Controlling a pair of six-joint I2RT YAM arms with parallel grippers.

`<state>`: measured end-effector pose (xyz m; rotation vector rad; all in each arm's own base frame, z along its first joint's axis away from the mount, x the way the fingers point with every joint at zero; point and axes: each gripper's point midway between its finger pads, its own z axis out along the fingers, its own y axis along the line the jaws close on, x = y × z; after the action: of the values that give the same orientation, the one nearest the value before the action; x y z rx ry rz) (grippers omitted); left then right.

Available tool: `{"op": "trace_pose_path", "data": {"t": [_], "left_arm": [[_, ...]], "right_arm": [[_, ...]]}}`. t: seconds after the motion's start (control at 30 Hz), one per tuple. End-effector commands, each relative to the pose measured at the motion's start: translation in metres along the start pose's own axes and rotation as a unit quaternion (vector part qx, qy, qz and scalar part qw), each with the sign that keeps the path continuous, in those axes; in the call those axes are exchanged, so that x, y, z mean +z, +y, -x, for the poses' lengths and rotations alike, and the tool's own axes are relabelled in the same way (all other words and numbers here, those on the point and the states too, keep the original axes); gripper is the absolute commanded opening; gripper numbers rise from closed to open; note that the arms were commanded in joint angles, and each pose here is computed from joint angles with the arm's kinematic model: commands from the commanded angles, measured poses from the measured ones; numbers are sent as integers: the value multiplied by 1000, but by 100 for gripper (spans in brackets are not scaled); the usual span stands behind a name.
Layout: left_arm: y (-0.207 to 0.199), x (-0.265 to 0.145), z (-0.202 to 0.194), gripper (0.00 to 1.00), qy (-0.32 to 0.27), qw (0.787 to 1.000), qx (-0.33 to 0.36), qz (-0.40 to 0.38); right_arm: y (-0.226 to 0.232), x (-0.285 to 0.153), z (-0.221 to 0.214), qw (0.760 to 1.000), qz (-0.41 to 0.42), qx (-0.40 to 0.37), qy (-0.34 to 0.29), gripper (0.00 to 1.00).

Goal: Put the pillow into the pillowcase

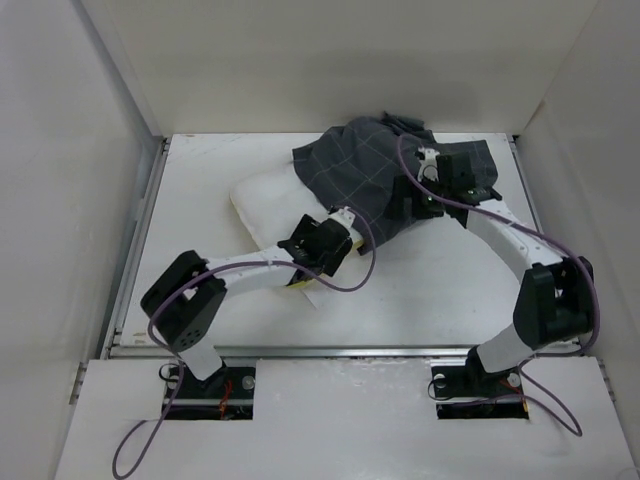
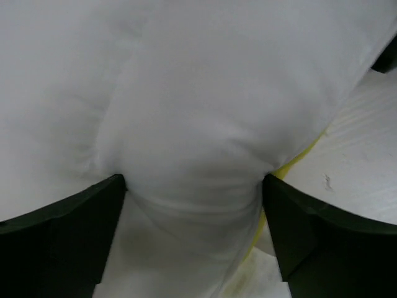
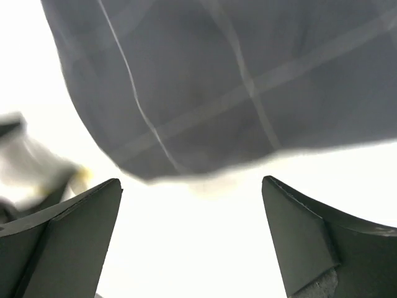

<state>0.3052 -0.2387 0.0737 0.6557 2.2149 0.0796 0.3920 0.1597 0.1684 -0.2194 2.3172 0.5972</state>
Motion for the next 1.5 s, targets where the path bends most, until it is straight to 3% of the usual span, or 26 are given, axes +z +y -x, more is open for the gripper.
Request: {"op": "trace_pose_path", "data": {"t": [0.0, 0.07, 0.1, 0.33, 0.67, 0.77, 0.83, 0.97, 1.0, 1.07, 1.2, 1.37, 1.47], "left_arm": [[21, 18, 0, 76, 17, 995, 42, 86], [25, 23, -1, 36, 22, 993, 46, 104], [28, 22, 8, 0, 7, 992, 32, 119], [4, -9, 75, 0, -95, 995, -30, 10], [9, -45, 101, 0, -150, 987, -46, -25], [7, -44, 99, 0, -150, 987, -45, -30], [4, -44, 99, 0, -150, 987, -44, -37], [3, -44, 99, 0, -150, 987, -43, -42], [3, -47, 107, 0, -160, 985, -52, -43], [0, -50, 115, 0, -170, 982, -64, -50], [-13, -64, 156, 0, -223, 966, -93, -97], [-37, -105, 216, 0, -295, 929, -110, -196], [-52, -123, 243, 0, -317, 911, -110, -240]], "right_arm": [[4, -7, -36, 999, 26, -15, 32, 100], [14, -4, -59, 998, 33, -35, 46, 100], [16, -5, -65, 998, 21, -44, 47, 100], [52, 26, -75, 995, -21, -97, 17, 99], [34, 48, -40, 991, -100, -76, -47, 76], [38, 49, -25, 990, -95, -75, -77, 58], [45, 50, -15, 989, -78, -81, -97, 53], [58, 46, -7, 990, -53, -83, -100, 6], [66, 40, -8, 992, -34, -85, -92, 0], [83, 21, -8, 989, -8, -114, -92, 0], [127, -12, -36, 979, 75, -189, -35, 0], [204, -63, -64, 922, 266, -279, 19, 0], [224, -81, -59, 885, 329, -328, -4, 0]]}}
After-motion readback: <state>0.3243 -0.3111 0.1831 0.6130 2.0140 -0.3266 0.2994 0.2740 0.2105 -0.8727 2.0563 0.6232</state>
